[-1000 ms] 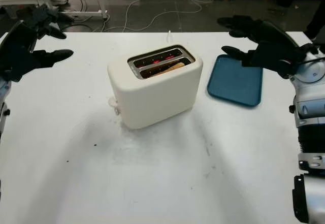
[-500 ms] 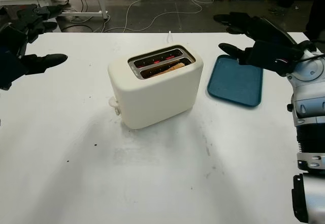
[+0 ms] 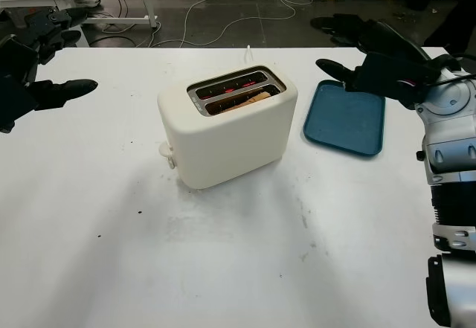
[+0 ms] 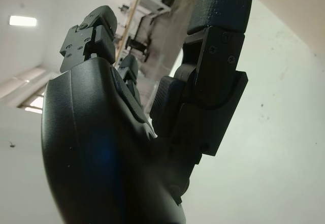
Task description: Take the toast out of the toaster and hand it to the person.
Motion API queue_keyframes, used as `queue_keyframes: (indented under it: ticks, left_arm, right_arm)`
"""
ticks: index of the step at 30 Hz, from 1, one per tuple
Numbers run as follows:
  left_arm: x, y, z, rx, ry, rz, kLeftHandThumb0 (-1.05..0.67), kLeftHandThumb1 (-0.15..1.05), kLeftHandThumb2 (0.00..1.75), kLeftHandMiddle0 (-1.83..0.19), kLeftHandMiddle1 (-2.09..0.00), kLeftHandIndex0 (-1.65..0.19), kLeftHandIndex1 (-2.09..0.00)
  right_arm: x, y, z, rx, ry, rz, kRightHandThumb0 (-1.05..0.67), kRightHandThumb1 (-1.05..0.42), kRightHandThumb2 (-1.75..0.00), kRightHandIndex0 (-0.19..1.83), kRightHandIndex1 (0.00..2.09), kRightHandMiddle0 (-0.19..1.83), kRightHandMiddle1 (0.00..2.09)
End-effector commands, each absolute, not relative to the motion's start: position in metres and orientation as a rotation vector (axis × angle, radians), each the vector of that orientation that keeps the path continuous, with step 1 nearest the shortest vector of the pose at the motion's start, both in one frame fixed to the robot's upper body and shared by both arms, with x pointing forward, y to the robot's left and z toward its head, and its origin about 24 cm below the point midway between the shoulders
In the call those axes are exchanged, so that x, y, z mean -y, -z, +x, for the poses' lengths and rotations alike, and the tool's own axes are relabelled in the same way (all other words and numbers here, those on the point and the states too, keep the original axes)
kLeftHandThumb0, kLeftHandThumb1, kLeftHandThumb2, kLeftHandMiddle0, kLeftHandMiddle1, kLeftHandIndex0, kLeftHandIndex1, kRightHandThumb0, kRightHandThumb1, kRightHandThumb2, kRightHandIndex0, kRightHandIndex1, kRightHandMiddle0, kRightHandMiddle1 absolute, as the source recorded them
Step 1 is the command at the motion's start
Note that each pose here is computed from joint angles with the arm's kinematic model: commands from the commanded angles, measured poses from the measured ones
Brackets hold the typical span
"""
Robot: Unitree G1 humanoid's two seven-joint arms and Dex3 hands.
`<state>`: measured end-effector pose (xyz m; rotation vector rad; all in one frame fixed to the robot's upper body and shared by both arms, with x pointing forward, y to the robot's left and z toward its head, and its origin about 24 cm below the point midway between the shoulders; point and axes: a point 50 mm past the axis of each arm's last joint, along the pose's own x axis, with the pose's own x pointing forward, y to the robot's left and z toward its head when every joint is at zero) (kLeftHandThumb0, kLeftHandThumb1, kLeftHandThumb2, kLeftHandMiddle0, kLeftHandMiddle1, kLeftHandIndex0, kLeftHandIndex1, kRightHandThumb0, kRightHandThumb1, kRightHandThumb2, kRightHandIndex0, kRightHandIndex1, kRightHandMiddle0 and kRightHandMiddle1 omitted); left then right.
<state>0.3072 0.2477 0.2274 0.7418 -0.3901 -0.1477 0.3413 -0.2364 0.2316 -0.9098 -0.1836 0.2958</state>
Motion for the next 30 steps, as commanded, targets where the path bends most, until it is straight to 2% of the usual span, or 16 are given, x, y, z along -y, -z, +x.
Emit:
queue_keyframes:
  ticks: [1,11,17,30]
  left_arm:
    - [-0.2504,-0.2312,0.3052,0.392,0.153,0.746,-0.96,0.92,0.11,0.00,-0.42,0.00,-0.37]
    - [-0.2510,-0.2338,0.3003,0.391,0.156,0.748,-0.93,0.92,0.08,0.00,-0.41,0.00,-0.36]
    - [-0.2535,-0.2352,0.2998,0.395,0.159,0.736,-0.91,0.92,0.07,0.00,-0.38,0.00,-0.35]
    - [-0.2503,-0.2325,0.3016,0.385,0.165,0.719,-0.92,0.92,0.04,0.00,-0.35,0.00,-0.32]
  right_arm:
    - [0.2329,-0.2330,0.3423,0.203,-0.291,-0.918,-0.84,-0.92,-0.64,0.03,0.54,0.28,0.02]
    - [0.2338,-0.2304,0.3412,0.224,-0.299,-0.893,-0.88,-0.92,-0.61,0.01,0.59,0.28,0.02]
    - [0.2294,-0.2303,0.3392,0.237,-0.288,-0.884,-0.83,-0.92,-0.59,0.02,0.60,0.29,0.02]
    - [0.2319,-0.2311,0.3398,0.226,-0.289,-0.897,-0.83,-0.92,-0.58,0.04,0.57,0.30,0.02]
